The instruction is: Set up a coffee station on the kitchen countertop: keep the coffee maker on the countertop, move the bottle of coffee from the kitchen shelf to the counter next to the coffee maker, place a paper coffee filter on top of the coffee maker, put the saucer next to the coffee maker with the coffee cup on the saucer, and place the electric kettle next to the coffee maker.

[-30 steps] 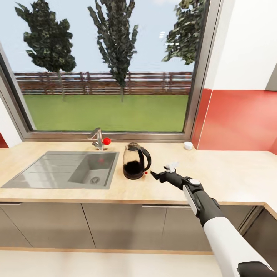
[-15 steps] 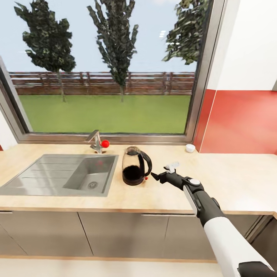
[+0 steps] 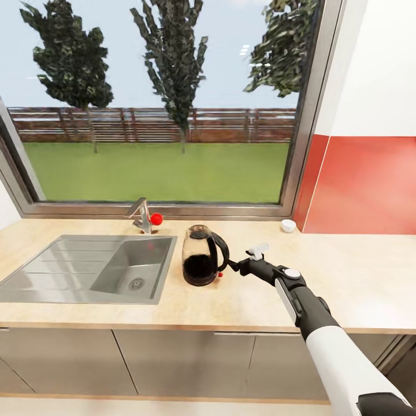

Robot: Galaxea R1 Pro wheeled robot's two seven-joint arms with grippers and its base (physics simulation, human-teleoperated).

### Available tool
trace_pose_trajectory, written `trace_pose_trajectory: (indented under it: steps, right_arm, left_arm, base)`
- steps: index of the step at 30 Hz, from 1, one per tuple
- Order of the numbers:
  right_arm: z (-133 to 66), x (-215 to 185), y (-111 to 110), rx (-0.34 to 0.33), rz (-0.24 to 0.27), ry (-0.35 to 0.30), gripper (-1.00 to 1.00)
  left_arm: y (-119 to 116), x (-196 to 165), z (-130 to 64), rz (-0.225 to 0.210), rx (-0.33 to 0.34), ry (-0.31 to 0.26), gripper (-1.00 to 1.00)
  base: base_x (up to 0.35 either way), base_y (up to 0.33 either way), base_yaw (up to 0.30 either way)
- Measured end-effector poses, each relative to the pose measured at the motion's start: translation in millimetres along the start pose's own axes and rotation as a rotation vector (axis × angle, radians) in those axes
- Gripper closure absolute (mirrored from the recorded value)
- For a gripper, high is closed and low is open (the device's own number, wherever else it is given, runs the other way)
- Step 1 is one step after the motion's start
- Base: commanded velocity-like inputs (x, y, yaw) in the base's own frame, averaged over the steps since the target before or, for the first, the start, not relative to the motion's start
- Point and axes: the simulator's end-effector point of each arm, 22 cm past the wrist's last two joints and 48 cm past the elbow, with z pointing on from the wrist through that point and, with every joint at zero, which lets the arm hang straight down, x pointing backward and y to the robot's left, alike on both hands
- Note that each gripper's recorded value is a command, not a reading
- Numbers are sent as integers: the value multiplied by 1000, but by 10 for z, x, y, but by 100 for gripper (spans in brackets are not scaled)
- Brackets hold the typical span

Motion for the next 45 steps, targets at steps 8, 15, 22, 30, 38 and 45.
trace_pose_trajectory:
  steps: [8,15,22,30,38,45]
  right_arm:
    - [7,-5,24,-3,0,-1,-100]
    - [16,1,39,-5,0,0,-100]
    - [20,22,43,-6,2,5,-100]
    - [32,131,48,-7,14,25,-100]
    - [38,192,56,-9,21,36,-100]
    - [43,191,65,-11,20,36,-100]
  left_arm:
    - [10,2,1,0,-1,1,-100]
    - [5,3,0,0,-1,1,-100]
    - [0,4,0,0,0,1,-100]
    - [-26,4,-2,-1,3,0,-100]
    - [-12,2,-1,-1,1,0,-100]
    - [-15,2,-1,-1,2,0,-100]
  base:
    - [74,50,0]
    - [100,61,0]
    - [37,4,0]
    - [115,25,0]
    - [85,88,0]
    - [14,9,0]
